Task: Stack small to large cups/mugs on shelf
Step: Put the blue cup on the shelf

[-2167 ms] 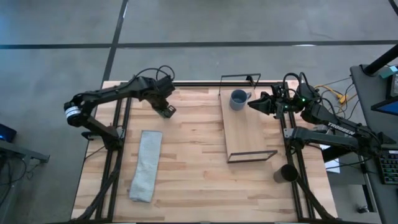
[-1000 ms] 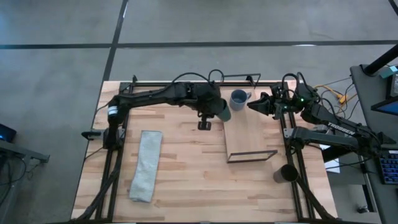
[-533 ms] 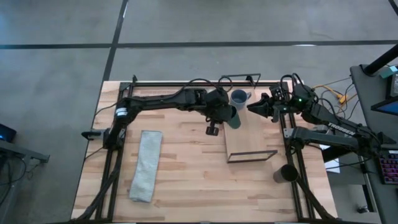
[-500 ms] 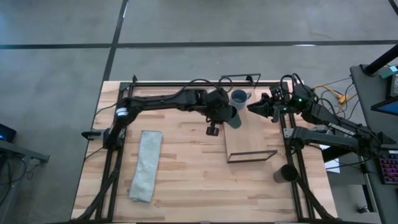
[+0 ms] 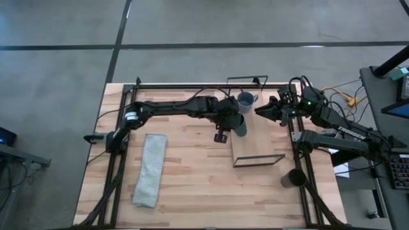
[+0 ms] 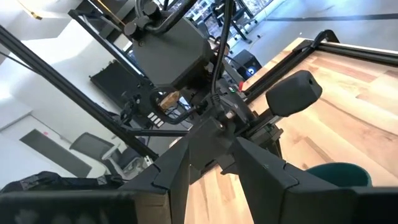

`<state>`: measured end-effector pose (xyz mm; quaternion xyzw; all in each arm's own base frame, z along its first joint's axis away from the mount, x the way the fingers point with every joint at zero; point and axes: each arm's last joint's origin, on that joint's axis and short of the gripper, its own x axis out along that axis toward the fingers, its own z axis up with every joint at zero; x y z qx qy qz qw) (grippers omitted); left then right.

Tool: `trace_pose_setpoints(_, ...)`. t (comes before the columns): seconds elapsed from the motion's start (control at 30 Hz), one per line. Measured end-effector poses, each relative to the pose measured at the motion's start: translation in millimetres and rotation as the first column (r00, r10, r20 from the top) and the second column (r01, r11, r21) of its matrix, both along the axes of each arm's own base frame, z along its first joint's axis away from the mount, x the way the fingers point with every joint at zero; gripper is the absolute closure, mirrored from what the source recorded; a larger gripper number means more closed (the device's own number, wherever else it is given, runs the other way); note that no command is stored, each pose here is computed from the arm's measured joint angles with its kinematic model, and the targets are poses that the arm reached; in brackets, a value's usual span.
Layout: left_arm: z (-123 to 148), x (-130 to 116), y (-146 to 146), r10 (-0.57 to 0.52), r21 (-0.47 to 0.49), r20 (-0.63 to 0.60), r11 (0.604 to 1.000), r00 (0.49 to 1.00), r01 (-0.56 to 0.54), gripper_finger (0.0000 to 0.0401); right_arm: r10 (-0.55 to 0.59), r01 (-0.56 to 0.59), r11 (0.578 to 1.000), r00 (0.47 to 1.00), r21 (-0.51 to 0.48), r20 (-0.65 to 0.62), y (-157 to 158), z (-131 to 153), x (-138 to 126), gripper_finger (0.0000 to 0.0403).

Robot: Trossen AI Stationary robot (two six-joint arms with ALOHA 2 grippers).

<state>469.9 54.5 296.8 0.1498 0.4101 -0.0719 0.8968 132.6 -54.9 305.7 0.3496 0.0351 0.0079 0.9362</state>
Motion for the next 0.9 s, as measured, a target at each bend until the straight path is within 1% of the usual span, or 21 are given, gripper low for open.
trace_pose_setpoints(0.17, 0.8, 1.1, 0.1, 0.001, 0.001, 0.015, 1.0, 1.0, -0.001, 0.0401, 0.0, 0.0, 1.0, 1.0, 0.0, 0.0, 0.0, 0.0, 0.0, 0.028)
trace_pose_setpoints(0.47, -4.4, 0.3, 0.4, 0.008, 0.003, -0.004, 1.0, 1.0, -0.008, 0.0401, 0.0, 0.0, 1.0, 1.0, 0.001, 0.0, 0.0, 0.0, -0.1, 0.028)
trace_pose_setpoints(0.63, -4.1, 0.4, 0.3, 0.008, 0.003, -0.001, 1.0, 1.0, -0.008, 0.0401, -0.001, 0.001, 1.0, 1.0, 0.022, -0.001, 0.1, 0.1, -0.2, 0.028)
trace_pose_setpoints(0.77, -2.6, 2.1, 0.5, 0.008, 0.006, 0.022, 1.0, 1.0, -0.008, 0.0401, -0.001, 0.001, 1.0, 1.0, 0.022, -0.001, 0.1, 0.1, -0.2, 0.028)
trace_pose_setpoints(0.9, -2.0, 2.7, 0.6, 0.008, 0.007, 0.031, 1.0, 0.999, -0.008, 0.0388, 0.0, 0.0, 1.0, 1.0, 0.023, -0.001, 0.1, 0.1, -0.2, 0.028)
